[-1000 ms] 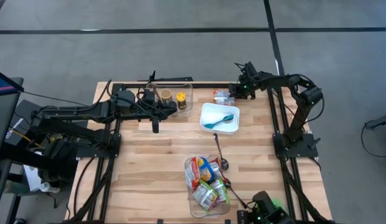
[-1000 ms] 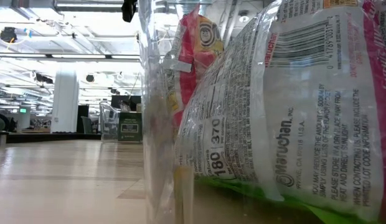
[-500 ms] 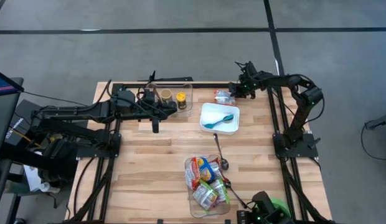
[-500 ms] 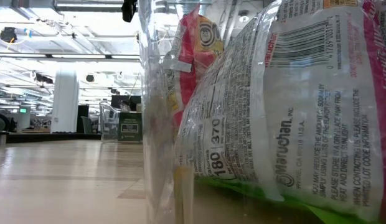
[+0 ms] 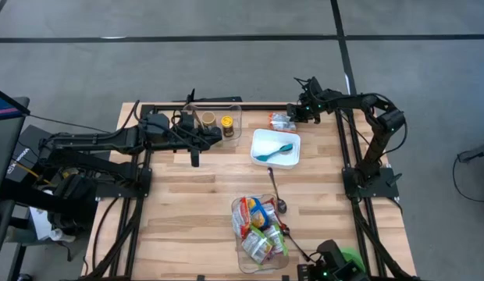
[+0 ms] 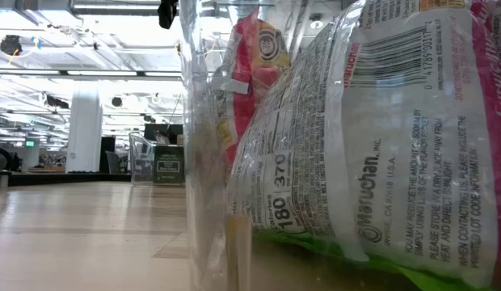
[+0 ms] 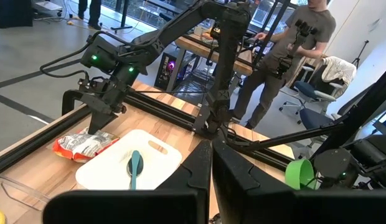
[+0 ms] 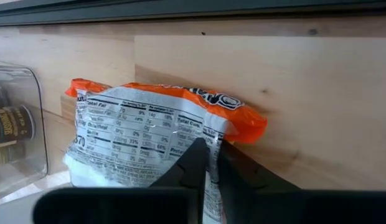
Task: Pick & Place Food Item
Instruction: Put the orange noodle pack into the bottom transparent bin
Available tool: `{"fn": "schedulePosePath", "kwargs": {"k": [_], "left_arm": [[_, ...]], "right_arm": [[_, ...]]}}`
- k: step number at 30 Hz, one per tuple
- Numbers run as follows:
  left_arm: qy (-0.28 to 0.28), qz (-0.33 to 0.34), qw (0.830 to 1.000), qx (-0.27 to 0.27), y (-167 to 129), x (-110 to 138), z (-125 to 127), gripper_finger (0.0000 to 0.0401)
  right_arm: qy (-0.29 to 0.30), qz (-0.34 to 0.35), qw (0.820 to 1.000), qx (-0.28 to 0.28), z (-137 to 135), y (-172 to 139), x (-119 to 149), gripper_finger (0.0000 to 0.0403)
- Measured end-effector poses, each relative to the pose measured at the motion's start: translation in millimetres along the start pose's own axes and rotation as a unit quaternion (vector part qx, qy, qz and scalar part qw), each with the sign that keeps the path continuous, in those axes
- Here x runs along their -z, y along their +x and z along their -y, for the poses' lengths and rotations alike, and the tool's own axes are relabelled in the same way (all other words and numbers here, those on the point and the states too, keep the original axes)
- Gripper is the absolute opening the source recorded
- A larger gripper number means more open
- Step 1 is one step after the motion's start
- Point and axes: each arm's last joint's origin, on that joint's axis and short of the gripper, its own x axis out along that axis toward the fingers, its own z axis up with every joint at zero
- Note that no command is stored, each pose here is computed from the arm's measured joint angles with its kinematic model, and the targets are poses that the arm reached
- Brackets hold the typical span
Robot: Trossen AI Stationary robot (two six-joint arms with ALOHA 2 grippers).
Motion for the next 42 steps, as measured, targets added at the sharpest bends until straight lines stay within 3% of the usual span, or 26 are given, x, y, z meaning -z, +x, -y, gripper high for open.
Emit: {"fn": "schedulePosePath", "kwargs": {"k": [6, 19, 29, 35, 42], "left_arm": [[0.000, 0.000, 1.000, 0.000, 0, 0, 0, 0.0008], [0.000, 0.000, 1.000, 0.000, 0, 0, 0, 0.0008], [0.000, 0.000, 1.000, 0.000, 0, 0, 0, 0.0008], [0.000, 0.000, 1.000, 0.000, 0, 0, 0, 0.0008], [0.000, 0.000, 1.000, 0.000, 0, 0, 0, 0.0008]], "right_arm": [[-0.021, 0.019, 1.000, -0.005, -6, -12, 0, 0.0004], [-0.047, 0.076, 0.996, -0.020, -23, -48, 0, 0.0003], [-0.123, 0.106, 0.986, -0.029, -35, -82, 10, 0.0001], [-0.231, 0.122, 0.965, -0.025, -43, -108, 22, 0.0001], [-0.369, 0.169, 0.913, -0.030, -57, -139, 37, 0.0000]]}}
